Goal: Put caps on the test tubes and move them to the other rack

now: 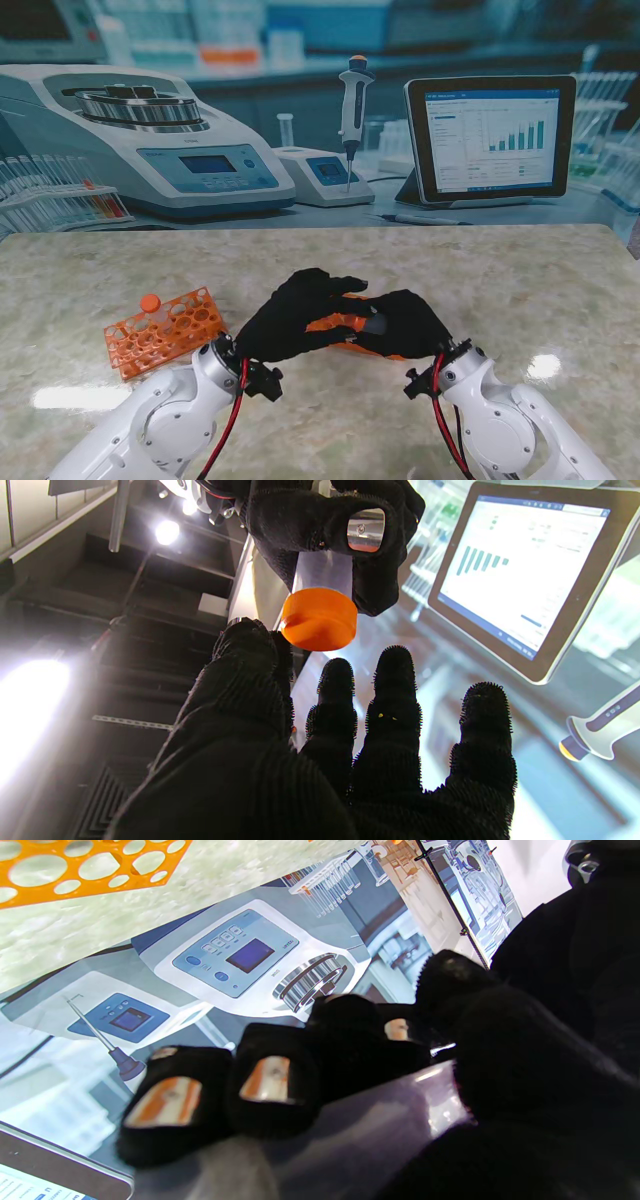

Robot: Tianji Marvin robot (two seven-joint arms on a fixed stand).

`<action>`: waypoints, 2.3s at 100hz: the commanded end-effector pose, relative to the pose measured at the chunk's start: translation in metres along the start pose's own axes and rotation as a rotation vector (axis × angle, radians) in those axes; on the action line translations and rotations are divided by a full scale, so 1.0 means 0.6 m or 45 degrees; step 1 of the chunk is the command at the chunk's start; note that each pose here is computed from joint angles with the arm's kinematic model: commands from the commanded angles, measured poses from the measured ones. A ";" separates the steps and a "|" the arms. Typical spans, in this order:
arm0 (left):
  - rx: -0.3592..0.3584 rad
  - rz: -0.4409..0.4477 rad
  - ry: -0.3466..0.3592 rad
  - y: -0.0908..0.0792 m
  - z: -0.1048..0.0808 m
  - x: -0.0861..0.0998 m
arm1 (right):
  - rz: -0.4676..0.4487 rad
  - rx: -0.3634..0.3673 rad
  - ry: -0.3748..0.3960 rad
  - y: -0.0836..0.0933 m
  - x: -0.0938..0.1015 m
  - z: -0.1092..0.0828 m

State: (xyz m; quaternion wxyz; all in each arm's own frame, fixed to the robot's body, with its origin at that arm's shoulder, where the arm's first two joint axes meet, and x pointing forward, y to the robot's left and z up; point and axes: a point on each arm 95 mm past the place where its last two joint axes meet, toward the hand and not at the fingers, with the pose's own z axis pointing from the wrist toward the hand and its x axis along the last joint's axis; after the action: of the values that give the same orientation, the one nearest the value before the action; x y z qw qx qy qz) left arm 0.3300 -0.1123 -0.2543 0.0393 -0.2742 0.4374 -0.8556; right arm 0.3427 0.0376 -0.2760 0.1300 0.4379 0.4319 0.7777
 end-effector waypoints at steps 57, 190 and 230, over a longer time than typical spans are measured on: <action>-0.066 -0.013 -0.006 0.029 0.015 -0.013 | 0.025 -0.003 0.028 -0.003 0.014 0.000; -0.082 -0.113 -0.015 0.013 0.023 -0.011 | 0.073 -0.013 0.074 -0.016 0.022 -0.005; -0.066 -0.132 0.006 0.002 0.033 -0.004 | 0.078 -0.010 0.063 -0.018 0.019 -0.005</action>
State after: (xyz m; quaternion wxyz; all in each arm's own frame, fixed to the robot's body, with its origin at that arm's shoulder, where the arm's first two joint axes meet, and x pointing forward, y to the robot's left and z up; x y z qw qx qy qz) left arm 0.3410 -0.1269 -0.2522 -0.0131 -0.2971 0.4491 -0.8425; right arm 0.3345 0.0455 -0.2775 0.1026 0.4295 0.4177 0.7940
